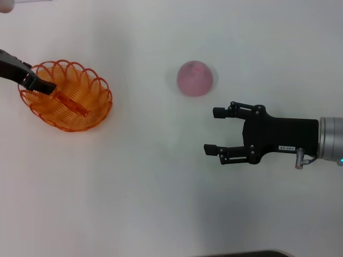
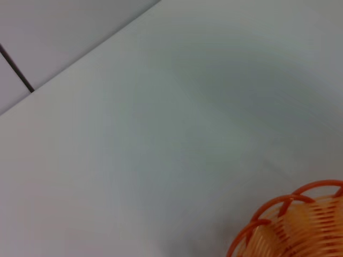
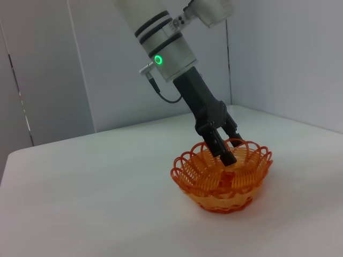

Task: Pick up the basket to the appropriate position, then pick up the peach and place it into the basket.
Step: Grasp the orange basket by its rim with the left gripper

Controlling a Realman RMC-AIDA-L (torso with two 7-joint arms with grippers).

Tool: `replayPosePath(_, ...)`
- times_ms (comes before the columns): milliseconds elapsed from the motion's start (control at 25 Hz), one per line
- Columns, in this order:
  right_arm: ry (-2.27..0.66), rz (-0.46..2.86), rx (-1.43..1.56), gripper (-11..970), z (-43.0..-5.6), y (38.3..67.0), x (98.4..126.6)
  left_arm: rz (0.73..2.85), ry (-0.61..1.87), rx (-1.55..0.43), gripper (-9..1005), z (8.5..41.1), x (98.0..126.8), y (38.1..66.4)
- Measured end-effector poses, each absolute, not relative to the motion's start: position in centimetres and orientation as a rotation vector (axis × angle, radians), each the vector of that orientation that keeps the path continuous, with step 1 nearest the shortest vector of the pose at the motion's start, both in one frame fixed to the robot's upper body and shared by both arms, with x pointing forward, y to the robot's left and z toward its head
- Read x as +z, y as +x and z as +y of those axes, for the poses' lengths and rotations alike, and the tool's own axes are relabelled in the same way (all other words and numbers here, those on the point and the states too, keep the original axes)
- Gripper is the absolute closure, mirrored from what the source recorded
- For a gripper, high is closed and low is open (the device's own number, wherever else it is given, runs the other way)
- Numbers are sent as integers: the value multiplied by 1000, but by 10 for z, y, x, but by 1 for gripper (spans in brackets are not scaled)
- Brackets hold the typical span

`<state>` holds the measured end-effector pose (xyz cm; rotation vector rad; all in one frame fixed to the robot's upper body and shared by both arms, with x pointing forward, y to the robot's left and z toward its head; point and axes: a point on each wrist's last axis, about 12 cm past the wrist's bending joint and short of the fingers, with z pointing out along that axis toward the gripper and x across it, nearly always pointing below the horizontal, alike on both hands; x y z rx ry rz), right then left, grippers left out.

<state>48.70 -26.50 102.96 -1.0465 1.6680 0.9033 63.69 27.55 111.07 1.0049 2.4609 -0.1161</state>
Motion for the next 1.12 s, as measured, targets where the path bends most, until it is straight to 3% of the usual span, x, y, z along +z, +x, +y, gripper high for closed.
replayPosePath(280,-1046,1667,905,48,-264,487,1030,2471,985,-121,192,273,1111,637)
replayPosePath(480,-1047,1668,903,48,-265,487,1030,2469,965,-104,364,274,1115,639)
replayPosePath(920,-1047,1668,903,47,-265,487,1030,2468,978,-96,604,273,1115,639)
replayPosePath(1040,-1048,1667,904,47,-265,487,1030,2469,983,-96,821,272,1114,638)
replayPosePath(1120,-1049,1665,904,47,-265,488,1030,2469,984,-97,836,272,1114,638)
